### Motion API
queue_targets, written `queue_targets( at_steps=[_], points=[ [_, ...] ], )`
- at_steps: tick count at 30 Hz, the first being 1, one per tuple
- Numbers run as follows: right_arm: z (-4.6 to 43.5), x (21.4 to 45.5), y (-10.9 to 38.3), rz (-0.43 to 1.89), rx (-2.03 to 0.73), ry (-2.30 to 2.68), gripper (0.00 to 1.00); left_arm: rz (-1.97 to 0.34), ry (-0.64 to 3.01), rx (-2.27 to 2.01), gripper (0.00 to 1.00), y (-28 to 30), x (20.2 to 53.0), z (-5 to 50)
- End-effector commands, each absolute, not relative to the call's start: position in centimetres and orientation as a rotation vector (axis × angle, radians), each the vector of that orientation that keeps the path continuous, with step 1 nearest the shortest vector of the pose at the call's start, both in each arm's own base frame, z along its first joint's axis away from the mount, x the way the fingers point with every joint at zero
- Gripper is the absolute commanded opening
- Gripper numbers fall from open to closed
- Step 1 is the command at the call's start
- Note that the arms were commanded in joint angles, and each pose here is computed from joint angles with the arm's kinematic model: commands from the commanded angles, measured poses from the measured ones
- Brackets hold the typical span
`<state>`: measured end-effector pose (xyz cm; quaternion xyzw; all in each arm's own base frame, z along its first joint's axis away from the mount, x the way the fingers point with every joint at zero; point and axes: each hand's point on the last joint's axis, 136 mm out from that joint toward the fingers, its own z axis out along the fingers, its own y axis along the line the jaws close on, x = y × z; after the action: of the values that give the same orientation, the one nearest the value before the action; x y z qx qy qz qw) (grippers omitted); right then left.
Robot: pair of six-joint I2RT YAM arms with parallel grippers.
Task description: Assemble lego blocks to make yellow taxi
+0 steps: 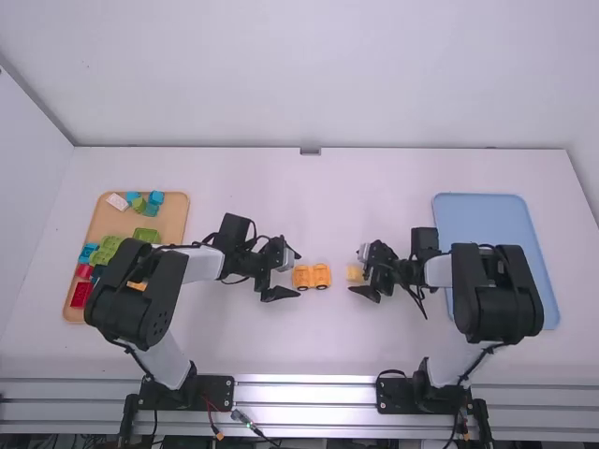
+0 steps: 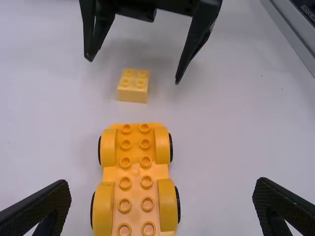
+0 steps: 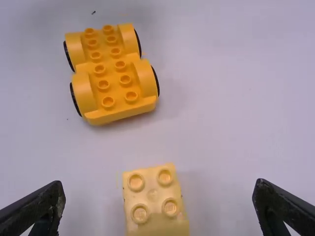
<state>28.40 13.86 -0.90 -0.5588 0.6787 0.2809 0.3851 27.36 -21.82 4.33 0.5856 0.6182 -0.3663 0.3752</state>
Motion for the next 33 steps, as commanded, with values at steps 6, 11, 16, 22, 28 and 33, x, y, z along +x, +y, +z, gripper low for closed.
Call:
queue_targets(
  at_steps=[6, 11, 16, 22, 28, 33],
  points=[
    [-2.3, 28.9, 14.1, 0.878, -1.441, 1.684, 0.95, -0.978, 1.580, 1.485, 0.99, -22.1, 27.2, 4.6],
    [-1.9, 28.5, 13.8, 0.912, -1.487, 1.658, 0.75, -0.976, 1.578, 1.486, 0.99, -22.1, 27.2, 4.6],
    [-2.3, 28.0, 14.1, 0.902, -1.515, 1.655, 0.59, -0.973, 1.577, 1.487, 0.99, -22.1, 27.2, 4.6],
    [-3.3, 28.2, 13.8, 0.869, -1.502, 1.722, 0.41, -0.973, 1.582, 1.487, 0.99, -22.1, 27.2, 4.5],
    [-3.5, 28.2, 13.6, 0.866, -1.487, 1.748, 0.29, -0.973, 1.582, 1.488, 0.99, -22.1, 27.1, 4.5],
    [-1.9, 28.0, 13.9, 0.905, -1.457, 1.702, 0.20, -0.914, 1.608, 1.498, 0.99, -21.6, 27.0, 3.1]
  ],
)
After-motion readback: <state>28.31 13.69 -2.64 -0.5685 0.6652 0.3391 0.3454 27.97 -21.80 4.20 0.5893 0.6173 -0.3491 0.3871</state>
